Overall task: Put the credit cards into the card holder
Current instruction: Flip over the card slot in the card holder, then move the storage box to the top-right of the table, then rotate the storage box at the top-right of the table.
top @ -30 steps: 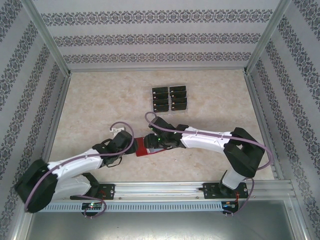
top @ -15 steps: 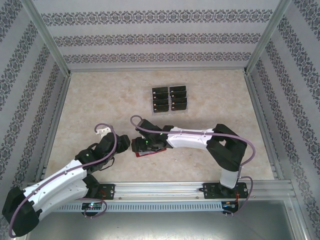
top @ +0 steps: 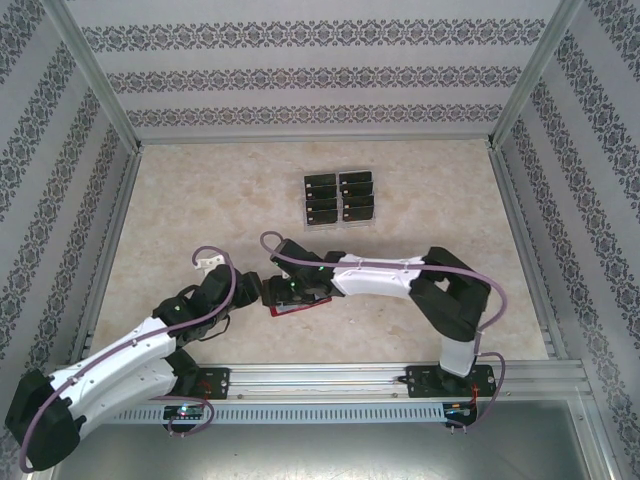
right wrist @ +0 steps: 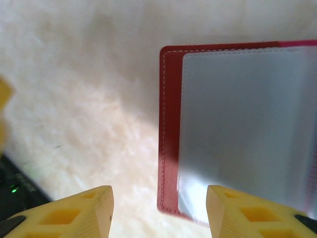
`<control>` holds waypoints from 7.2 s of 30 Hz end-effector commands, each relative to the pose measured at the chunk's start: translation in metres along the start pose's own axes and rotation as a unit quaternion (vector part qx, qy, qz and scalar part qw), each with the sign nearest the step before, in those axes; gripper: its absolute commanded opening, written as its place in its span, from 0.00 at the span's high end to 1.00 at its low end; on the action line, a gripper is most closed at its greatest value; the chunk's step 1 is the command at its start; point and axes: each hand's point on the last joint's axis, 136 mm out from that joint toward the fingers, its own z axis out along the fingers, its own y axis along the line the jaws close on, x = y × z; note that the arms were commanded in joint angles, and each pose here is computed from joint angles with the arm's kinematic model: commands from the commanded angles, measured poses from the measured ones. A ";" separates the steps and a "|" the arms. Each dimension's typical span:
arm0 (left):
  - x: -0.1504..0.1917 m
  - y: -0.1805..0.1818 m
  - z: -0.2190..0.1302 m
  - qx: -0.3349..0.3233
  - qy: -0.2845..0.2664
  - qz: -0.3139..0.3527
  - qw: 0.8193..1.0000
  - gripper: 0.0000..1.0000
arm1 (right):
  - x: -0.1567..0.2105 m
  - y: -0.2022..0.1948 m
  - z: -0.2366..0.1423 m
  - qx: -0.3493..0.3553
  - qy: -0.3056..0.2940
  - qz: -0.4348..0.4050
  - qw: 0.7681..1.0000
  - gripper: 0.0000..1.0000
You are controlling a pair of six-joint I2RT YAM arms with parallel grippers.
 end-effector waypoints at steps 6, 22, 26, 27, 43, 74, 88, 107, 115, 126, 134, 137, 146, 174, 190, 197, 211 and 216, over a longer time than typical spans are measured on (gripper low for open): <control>-0.006 -0.033 0.003 0.041 0.022 0.027 0.999 0.29 | -0.017 -0.023 -0.061 -0.001 -0.074 0.003 0.997 0.48; 0.024 -0.056 0.056 0.002 0.119 0.096 0.988 0.30 | -0.025 -0.092 -0.017 0.075 -0.040 0.024 0.996 0.86; 0.041 -0.035 0.065 -0.044 0.155 0.129 0.978 0.30 | -0.018 -0.113 -0.013 0.094 -0.039 0.041 0.994 0.86; 0.046 -0.030 0.067 -0.054 0.164 0.136 0.975 0.30 | -0.015 -0.117 -0.012 0.097 -0.038 0.045 0.994 0.86; 0.056 0.013 0.075 -0.127 0.183 0.162 0.961 0.29 | 0.023 -0.160 -0.018 0.140 -0.039 0.116 0.983 0.85; 0.079 -0.069 0.066 -0.032 0.206 0.211 0.955 0.29 | 0.021 -0.141 -0.023 0.118 -0.074 0.128 0.982 0.79; 0.082 -0.019 0.064 -0.124 0.212 0.249 0.937 0.28 | 0.023 -0.148 -0.027 0.116 -0.075 0.136 0.981 0.79; 0.048 -0.070 0.042 -0.013 0.156 0.184 0.970 0.17 | -0.122 -0.100 -0.186 0.026 -0.216 0.049 0.975 0.56; 0.017 -0.103 0.023 0.032 0.115 0.166 0.979 0.00 | -0.195 -0.187 -0.208 0.092 -0.250 0.125 0.956 0.50; -0.087 -0.093 0.052 0.060 0.049 0.021 0.997 0.00 | -0.241 -0.231 -0.219 0.041 -0.280 0.193 0.939 0.38; -0.172 -0.147 0.121 0.170 0.041 -0.061 0.983 0.00 | -0.268 -0.265 -0.221 -0.014 -0.309 0.265 0.913 0.30; -0.197 -0.167 0.149 0.207 0.035 -0.099 0.973 0.00 | -0.275 -0.280 -0.221 -0.033 -0.319 0.299 0.899 0.31; -0.244 -0.200 0.208 0.280 -0.014 -0.208 0.937 0.00 | -0.273 -0.315 -0.218 -0.043 -0.336 0.368 0.866 0.32; -0.158 -0.363 0.240 0.389 0.093 -0.160 0.903 0.00 | -0.144 -0.293 -0.279 0.034 -0.396 0.342 0.851 0.32; -0.210 -0.285 0.175 0.360 0.049 -0.156 0.918 0.00 | -0.195 -0.311 -0.279 0.167 -0.328 0.235 0.899 0.34; -0.196 -0.261 0.129 0.360 0.066 -0.136 0.921 0.00 | -0.236 -0.346 -0.305 0.091 -0.384 0.308 0.865 0.32; -0.161 -0.228 0.060 0.332 0.085 -0.077 0.936 0.00 | -0.324 -0.384 -0.268 -0.049 -0.350 0.310 0.883 0.33; -0.153 -0.219 0.052 0.320 0.090 -0.067 0.941 0.00 | -0.335 -0.388 -0.247 -0.095 -0.331 0.309 0.887 0.34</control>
